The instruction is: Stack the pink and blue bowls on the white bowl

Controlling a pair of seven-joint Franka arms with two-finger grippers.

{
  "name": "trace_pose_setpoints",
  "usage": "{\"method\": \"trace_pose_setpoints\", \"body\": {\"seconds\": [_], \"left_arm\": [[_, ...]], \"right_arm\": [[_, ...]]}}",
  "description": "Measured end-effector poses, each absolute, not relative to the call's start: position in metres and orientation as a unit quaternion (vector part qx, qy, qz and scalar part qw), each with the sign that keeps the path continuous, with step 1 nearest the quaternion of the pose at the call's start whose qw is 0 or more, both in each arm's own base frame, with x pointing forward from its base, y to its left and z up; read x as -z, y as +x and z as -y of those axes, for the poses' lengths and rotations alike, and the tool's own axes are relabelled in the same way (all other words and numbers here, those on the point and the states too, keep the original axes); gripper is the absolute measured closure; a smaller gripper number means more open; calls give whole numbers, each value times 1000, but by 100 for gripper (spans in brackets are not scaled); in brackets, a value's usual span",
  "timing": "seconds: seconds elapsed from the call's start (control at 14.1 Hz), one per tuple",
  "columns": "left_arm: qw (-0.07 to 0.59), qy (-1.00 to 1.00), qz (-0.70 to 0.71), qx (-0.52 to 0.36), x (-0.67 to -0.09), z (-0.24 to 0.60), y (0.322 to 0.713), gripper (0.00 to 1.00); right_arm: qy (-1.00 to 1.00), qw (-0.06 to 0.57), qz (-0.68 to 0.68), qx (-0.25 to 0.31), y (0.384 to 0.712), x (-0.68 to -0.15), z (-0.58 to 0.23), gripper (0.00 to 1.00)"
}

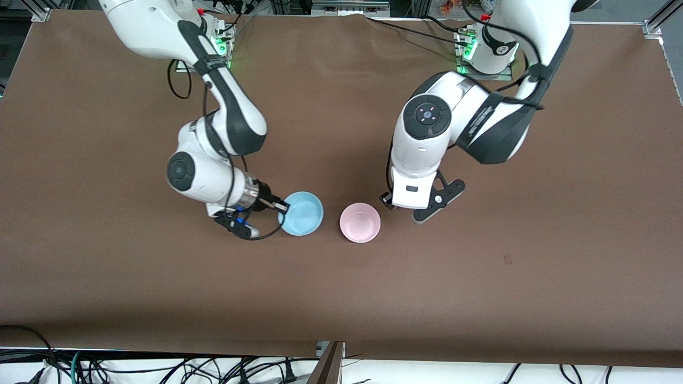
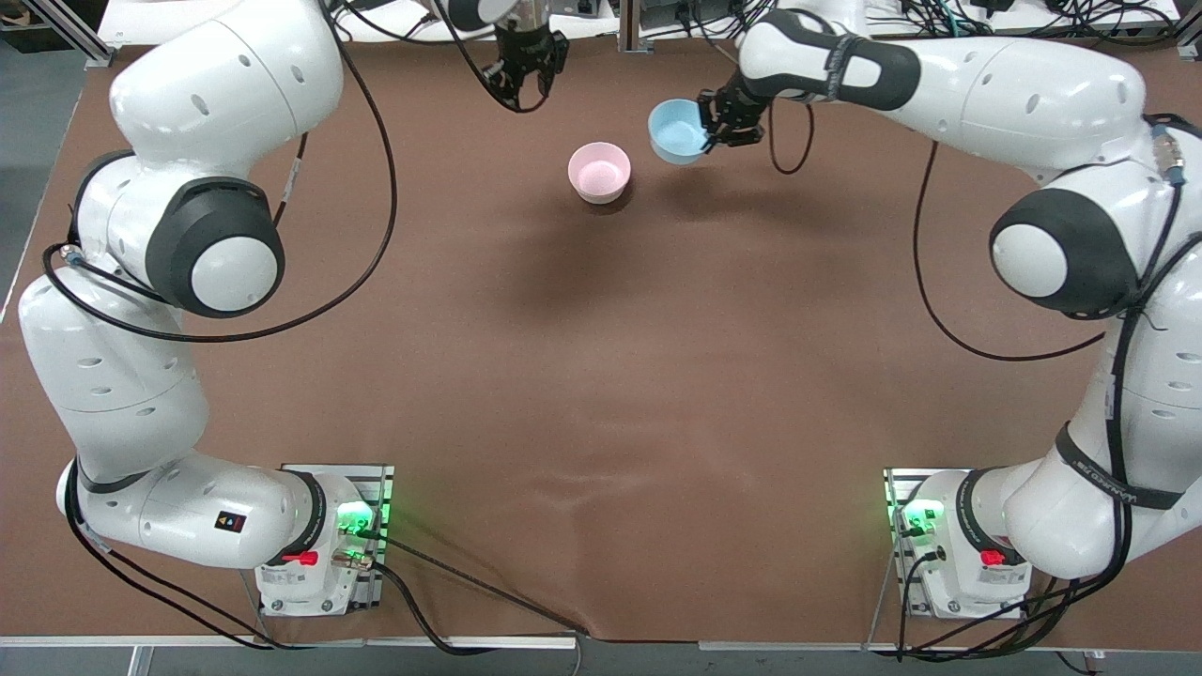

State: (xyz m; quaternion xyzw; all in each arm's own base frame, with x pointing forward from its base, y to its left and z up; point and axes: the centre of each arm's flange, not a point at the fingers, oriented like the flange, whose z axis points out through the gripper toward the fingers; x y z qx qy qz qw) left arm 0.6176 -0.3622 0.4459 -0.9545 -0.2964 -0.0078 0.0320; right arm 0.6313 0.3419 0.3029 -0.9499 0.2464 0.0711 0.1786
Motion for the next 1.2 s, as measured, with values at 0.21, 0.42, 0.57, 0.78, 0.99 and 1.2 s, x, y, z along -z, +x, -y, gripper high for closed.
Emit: {"method": "trace_pose_setpoints", "body": {"seconds": [0.21,0.42,0.57,0.78,0.99,1.2], "left_arm": [[42,-965,260,-16,-496,333,617,42],[28,-974,221,-38,-543,276,623,42],[24,-982,181,-50,-568,223,627,42],[16,-992,111,-64,-586,157,632,37],[18,-993,82,-79,-580,130,635,34],[17,-995,45,-89,-573,115,637,33]], "right_arm": [[-938,194,-282,-58,631,-303,-384,98],[-930,205,-301,-48,628,-292,-414,98],[-926,210,-311,-45,626,-287,-426,98],[-923,213,-319,-42,624,-281,-441,98],[-926,201,-319,-32,616,-269,-456,98],[-929,190,-316,-26,607,-254,-468,98]]}}
